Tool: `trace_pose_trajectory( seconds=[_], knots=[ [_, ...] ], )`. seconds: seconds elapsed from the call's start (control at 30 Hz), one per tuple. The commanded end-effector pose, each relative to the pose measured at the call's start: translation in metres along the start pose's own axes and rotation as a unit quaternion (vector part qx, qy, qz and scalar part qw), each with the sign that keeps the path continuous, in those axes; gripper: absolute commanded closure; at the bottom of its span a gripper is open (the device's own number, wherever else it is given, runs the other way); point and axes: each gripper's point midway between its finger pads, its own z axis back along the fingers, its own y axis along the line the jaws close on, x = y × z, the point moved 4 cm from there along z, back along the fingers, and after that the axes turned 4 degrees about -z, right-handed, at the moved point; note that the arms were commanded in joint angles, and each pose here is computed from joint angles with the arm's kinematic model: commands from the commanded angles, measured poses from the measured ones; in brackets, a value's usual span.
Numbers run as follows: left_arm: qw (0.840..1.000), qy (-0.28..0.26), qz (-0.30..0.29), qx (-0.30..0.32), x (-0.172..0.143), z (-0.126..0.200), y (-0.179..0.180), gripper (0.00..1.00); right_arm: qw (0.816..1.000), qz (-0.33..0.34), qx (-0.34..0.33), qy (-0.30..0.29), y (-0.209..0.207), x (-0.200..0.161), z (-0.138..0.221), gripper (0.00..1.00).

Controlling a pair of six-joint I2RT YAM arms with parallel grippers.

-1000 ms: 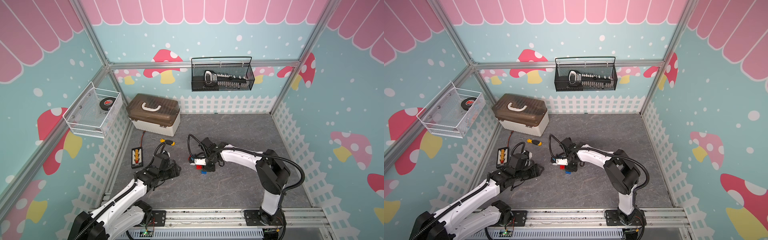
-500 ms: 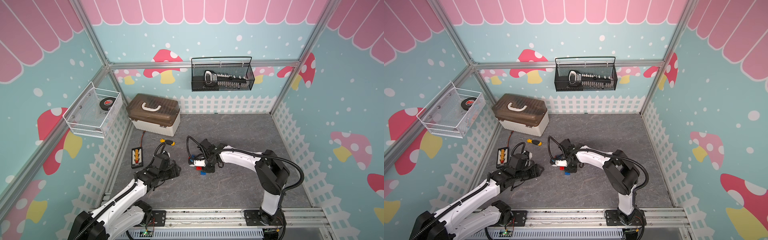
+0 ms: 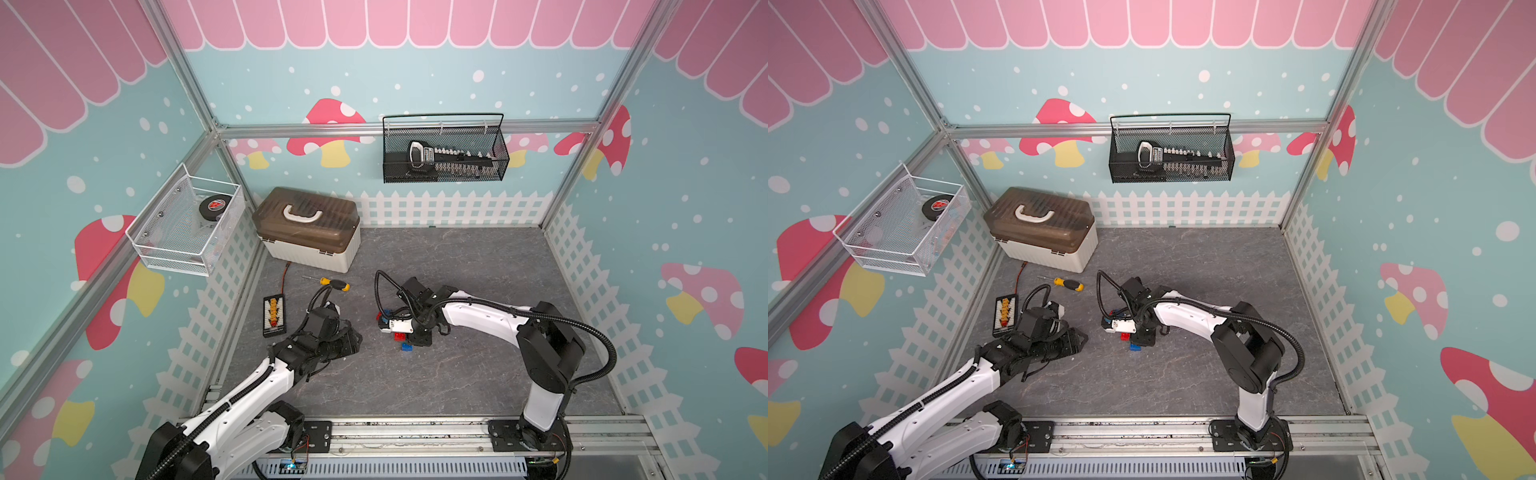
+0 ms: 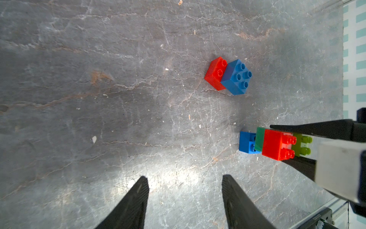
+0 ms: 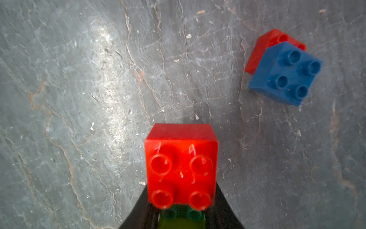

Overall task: Assemble the letter y with lego
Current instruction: Assemble the lego brick with the lego brick.

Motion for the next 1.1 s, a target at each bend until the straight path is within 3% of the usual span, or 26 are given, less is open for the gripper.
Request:
trace_pose_trajectory(
  seconds=[0.0,1.07],
  knots=[
    [1.000,0.003,-0.001,0.000,-0.002,-0.002,0.003,0.39,1.000,-0.004,0.021,-0.018,0.008,0.004,0.009,0.71],
    [1.000,0.003,-0.001,0.003,-0.002,-0.003,0.004,0.39,0.998,0.012,0.037,0.058,0.013,-0.006,-0.034,0.72]
  ],
)
